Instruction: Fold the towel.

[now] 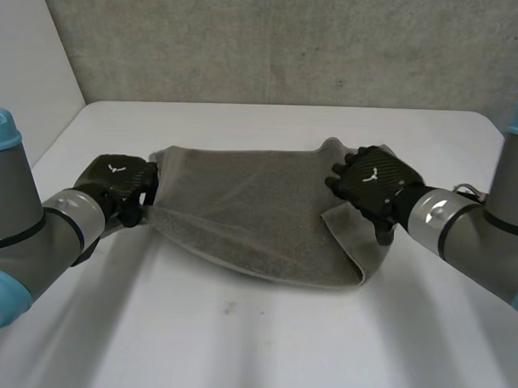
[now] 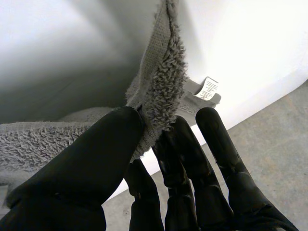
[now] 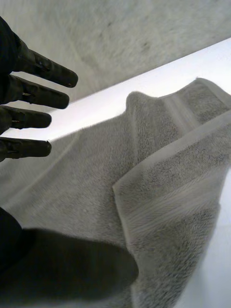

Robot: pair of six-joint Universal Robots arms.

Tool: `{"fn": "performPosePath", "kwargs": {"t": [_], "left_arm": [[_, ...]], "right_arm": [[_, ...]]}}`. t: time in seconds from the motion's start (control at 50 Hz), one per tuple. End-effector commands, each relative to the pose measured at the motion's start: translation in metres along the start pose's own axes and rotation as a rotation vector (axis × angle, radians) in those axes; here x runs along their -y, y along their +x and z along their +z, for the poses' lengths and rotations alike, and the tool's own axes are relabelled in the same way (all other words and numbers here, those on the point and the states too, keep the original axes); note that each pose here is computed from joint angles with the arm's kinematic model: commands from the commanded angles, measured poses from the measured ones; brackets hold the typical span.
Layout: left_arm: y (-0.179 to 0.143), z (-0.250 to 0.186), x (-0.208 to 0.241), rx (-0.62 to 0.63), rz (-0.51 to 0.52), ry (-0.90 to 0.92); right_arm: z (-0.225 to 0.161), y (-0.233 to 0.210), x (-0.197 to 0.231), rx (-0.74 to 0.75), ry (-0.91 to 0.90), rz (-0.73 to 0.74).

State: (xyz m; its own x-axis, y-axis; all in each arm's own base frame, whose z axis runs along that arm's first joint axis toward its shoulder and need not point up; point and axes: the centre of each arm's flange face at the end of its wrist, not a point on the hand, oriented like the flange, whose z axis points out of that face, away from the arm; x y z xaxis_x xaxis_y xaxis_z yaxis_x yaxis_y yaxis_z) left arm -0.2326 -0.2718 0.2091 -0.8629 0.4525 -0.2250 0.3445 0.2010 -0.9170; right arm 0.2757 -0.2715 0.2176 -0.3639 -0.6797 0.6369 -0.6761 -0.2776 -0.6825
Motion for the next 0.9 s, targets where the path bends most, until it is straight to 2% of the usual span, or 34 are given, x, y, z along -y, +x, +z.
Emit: {"fn": "performPosePath", "kwargs": {"t": [0.02,0.22,0.4,0.9], "left_arm": [[0.005,-0.002,-0.005,-0.015,0.002,-0.014],[0.006,-0.002,-0.006,-0.012,0.003,-0.005],[0.004,-0.002,-0.003,-0.008,0.002,0.005],[0.003,-0.001,-0.004,-0.004,0.0,0.008]], "right_arm": [[0.039,-0.006,-0.015,0.094,0.002,-0.168],[0.079,-0.014,-0.037,0.126,0.018,-0.175],[0.1,-0.021,-0.054,0.146,0.0,-0.166],[0.108,-0.023,-0.061,0.146,-0.012,-0.163]]}}
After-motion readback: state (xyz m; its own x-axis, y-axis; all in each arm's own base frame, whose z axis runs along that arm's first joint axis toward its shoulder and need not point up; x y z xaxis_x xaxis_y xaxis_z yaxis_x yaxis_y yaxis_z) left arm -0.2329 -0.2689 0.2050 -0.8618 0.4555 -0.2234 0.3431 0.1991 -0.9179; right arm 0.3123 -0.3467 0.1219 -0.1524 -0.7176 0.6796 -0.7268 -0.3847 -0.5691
